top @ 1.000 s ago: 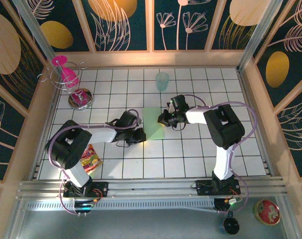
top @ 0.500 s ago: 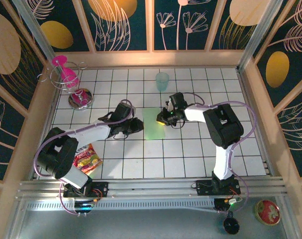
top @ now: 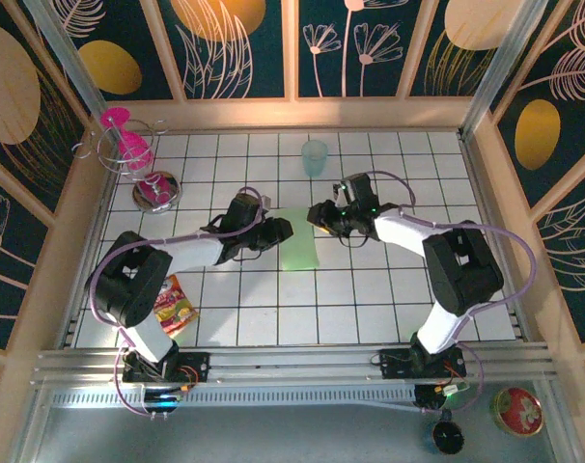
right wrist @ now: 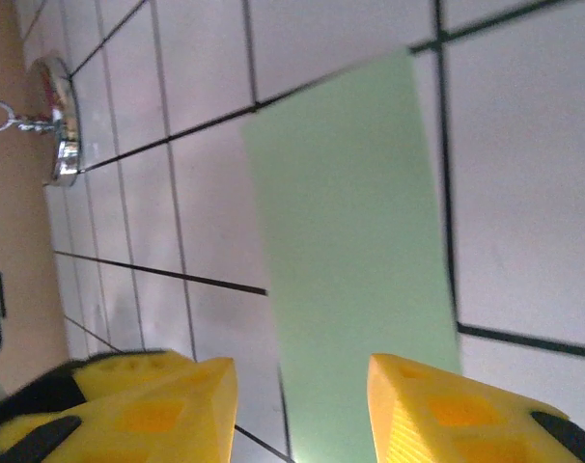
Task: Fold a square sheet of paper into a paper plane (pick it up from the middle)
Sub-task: Fold the triangle a second time at the center of the table.
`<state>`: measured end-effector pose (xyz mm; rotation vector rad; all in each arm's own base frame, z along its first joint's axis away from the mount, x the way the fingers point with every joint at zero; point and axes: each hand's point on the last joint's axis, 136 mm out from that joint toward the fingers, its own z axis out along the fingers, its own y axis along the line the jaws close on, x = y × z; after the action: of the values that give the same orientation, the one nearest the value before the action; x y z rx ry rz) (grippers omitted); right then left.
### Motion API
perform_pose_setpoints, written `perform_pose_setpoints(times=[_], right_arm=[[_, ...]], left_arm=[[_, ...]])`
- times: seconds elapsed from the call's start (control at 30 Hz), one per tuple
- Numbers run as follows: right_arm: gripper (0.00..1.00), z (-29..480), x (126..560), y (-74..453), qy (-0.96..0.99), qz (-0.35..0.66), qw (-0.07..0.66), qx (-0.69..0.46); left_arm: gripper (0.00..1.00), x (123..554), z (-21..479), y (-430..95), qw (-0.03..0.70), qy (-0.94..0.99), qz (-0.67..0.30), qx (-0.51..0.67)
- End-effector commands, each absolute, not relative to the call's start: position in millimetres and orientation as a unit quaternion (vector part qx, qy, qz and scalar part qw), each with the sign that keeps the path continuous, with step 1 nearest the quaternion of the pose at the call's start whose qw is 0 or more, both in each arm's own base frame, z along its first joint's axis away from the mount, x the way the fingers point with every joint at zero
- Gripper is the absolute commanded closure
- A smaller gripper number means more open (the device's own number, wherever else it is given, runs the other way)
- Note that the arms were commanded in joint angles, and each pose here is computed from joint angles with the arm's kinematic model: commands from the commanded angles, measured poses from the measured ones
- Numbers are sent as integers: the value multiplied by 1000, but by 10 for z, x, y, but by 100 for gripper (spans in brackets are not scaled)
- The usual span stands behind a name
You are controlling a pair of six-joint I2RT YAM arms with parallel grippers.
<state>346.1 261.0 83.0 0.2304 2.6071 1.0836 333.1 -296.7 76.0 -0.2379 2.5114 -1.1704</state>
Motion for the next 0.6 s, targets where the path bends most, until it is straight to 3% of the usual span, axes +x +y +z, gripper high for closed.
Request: perform_pose_setpoints(times=[0.0, 0.57], right_arm=[[59, 709, 3378, 2432, 914, 353, 158, 123], [56, 693, 3149, 2466, 896, 387, 156, 152]], left_arm=[[67, 3404, 708, -3051, 175, 892, -411, -62], [72, 3526, 228, -2998, 151, 929, -334, -51]])
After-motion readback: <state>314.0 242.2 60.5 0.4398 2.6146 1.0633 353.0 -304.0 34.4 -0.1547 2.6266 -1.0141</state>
